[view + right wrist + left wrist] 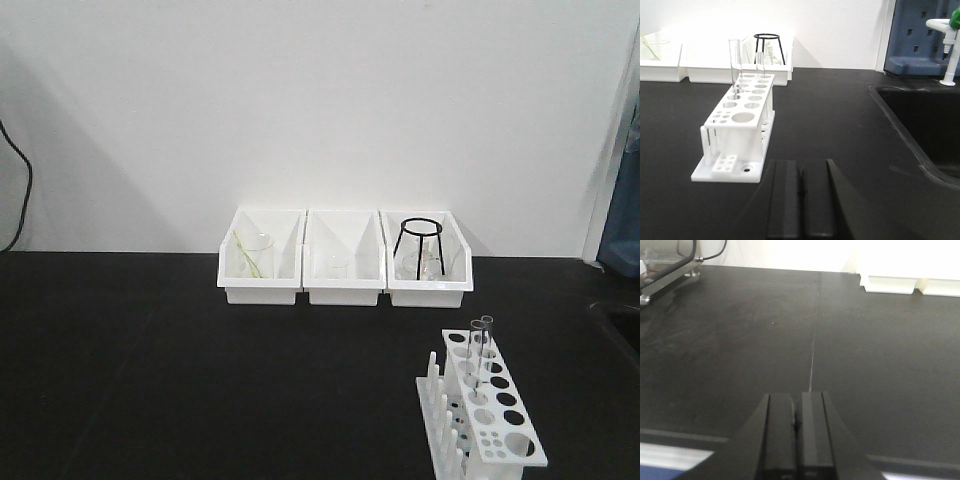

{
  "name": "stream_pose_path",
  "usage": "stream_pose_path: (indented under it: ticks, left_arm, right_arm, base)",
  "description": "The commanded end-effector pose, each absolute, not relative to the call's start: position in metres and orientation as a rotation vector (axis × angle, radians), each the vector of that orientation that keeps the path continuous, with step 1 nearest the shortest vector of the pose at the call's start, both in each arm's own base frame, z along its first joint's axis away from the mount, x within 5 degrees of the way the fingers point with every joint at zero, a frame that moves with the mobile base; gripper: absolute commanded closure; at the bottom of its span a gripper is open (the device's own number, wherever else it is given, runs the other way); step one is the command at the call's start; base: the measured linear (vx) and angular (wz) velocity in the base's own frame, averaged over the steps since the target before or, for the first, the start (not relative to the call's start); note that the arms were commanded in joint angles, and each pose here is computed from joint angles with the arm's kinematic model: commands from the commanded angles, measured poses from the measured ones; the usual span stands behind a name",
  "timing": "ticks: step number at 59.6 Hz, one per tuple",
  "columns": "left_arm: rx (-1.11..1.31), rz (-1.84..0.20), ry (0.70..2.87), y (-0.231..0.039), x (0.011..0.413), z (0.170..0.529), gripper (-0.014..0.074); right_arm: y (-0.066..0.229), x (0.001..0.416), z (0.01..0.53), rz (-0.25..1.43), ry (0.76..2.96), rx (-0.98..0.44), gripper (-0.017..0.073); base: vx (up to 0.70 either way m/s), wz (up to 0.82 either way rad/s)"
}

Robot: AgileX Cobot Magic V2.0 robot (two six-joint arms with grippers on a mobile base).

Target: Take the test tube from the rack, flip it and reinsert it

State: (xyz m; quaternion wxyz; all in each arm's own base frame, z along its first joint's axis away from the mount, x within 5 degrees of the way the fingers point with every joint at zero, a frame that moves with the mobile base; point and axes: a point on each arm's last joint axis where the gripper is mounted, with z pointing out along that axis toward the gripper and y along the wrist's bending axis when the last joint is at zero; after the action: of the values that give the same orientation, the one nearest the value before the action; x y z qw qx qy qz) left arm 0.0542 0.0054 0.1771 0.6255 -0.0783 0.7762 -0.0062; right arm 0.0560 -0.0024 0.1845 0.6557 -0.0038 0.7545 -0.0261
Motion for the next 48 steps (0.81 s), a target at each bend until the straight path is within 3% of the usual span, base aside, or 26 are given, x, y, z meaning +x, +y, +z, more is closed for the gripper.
stream_pose_path:
  ticks: [1, 48]
  left_arm:
    - [-0.164, -0.028, 1.684, 0.0046, 0.0550, 0.1855, 0.0600]
    - [-0.164, -0.028, 1.684, 0.0046, 0.0550, 0.1855, 0.0600]
  right_arm:
    - [-0.0022, 0.0561, 0.1922, -0.067, 1.620, -0.015, 0.0568]
    - [-0.0022, 0.0561, 0.1922, -0.067, 1.620, -0.015, 0.0568]
  base:
    - [0.19, -0.02]
    - [0.13, -0.03]
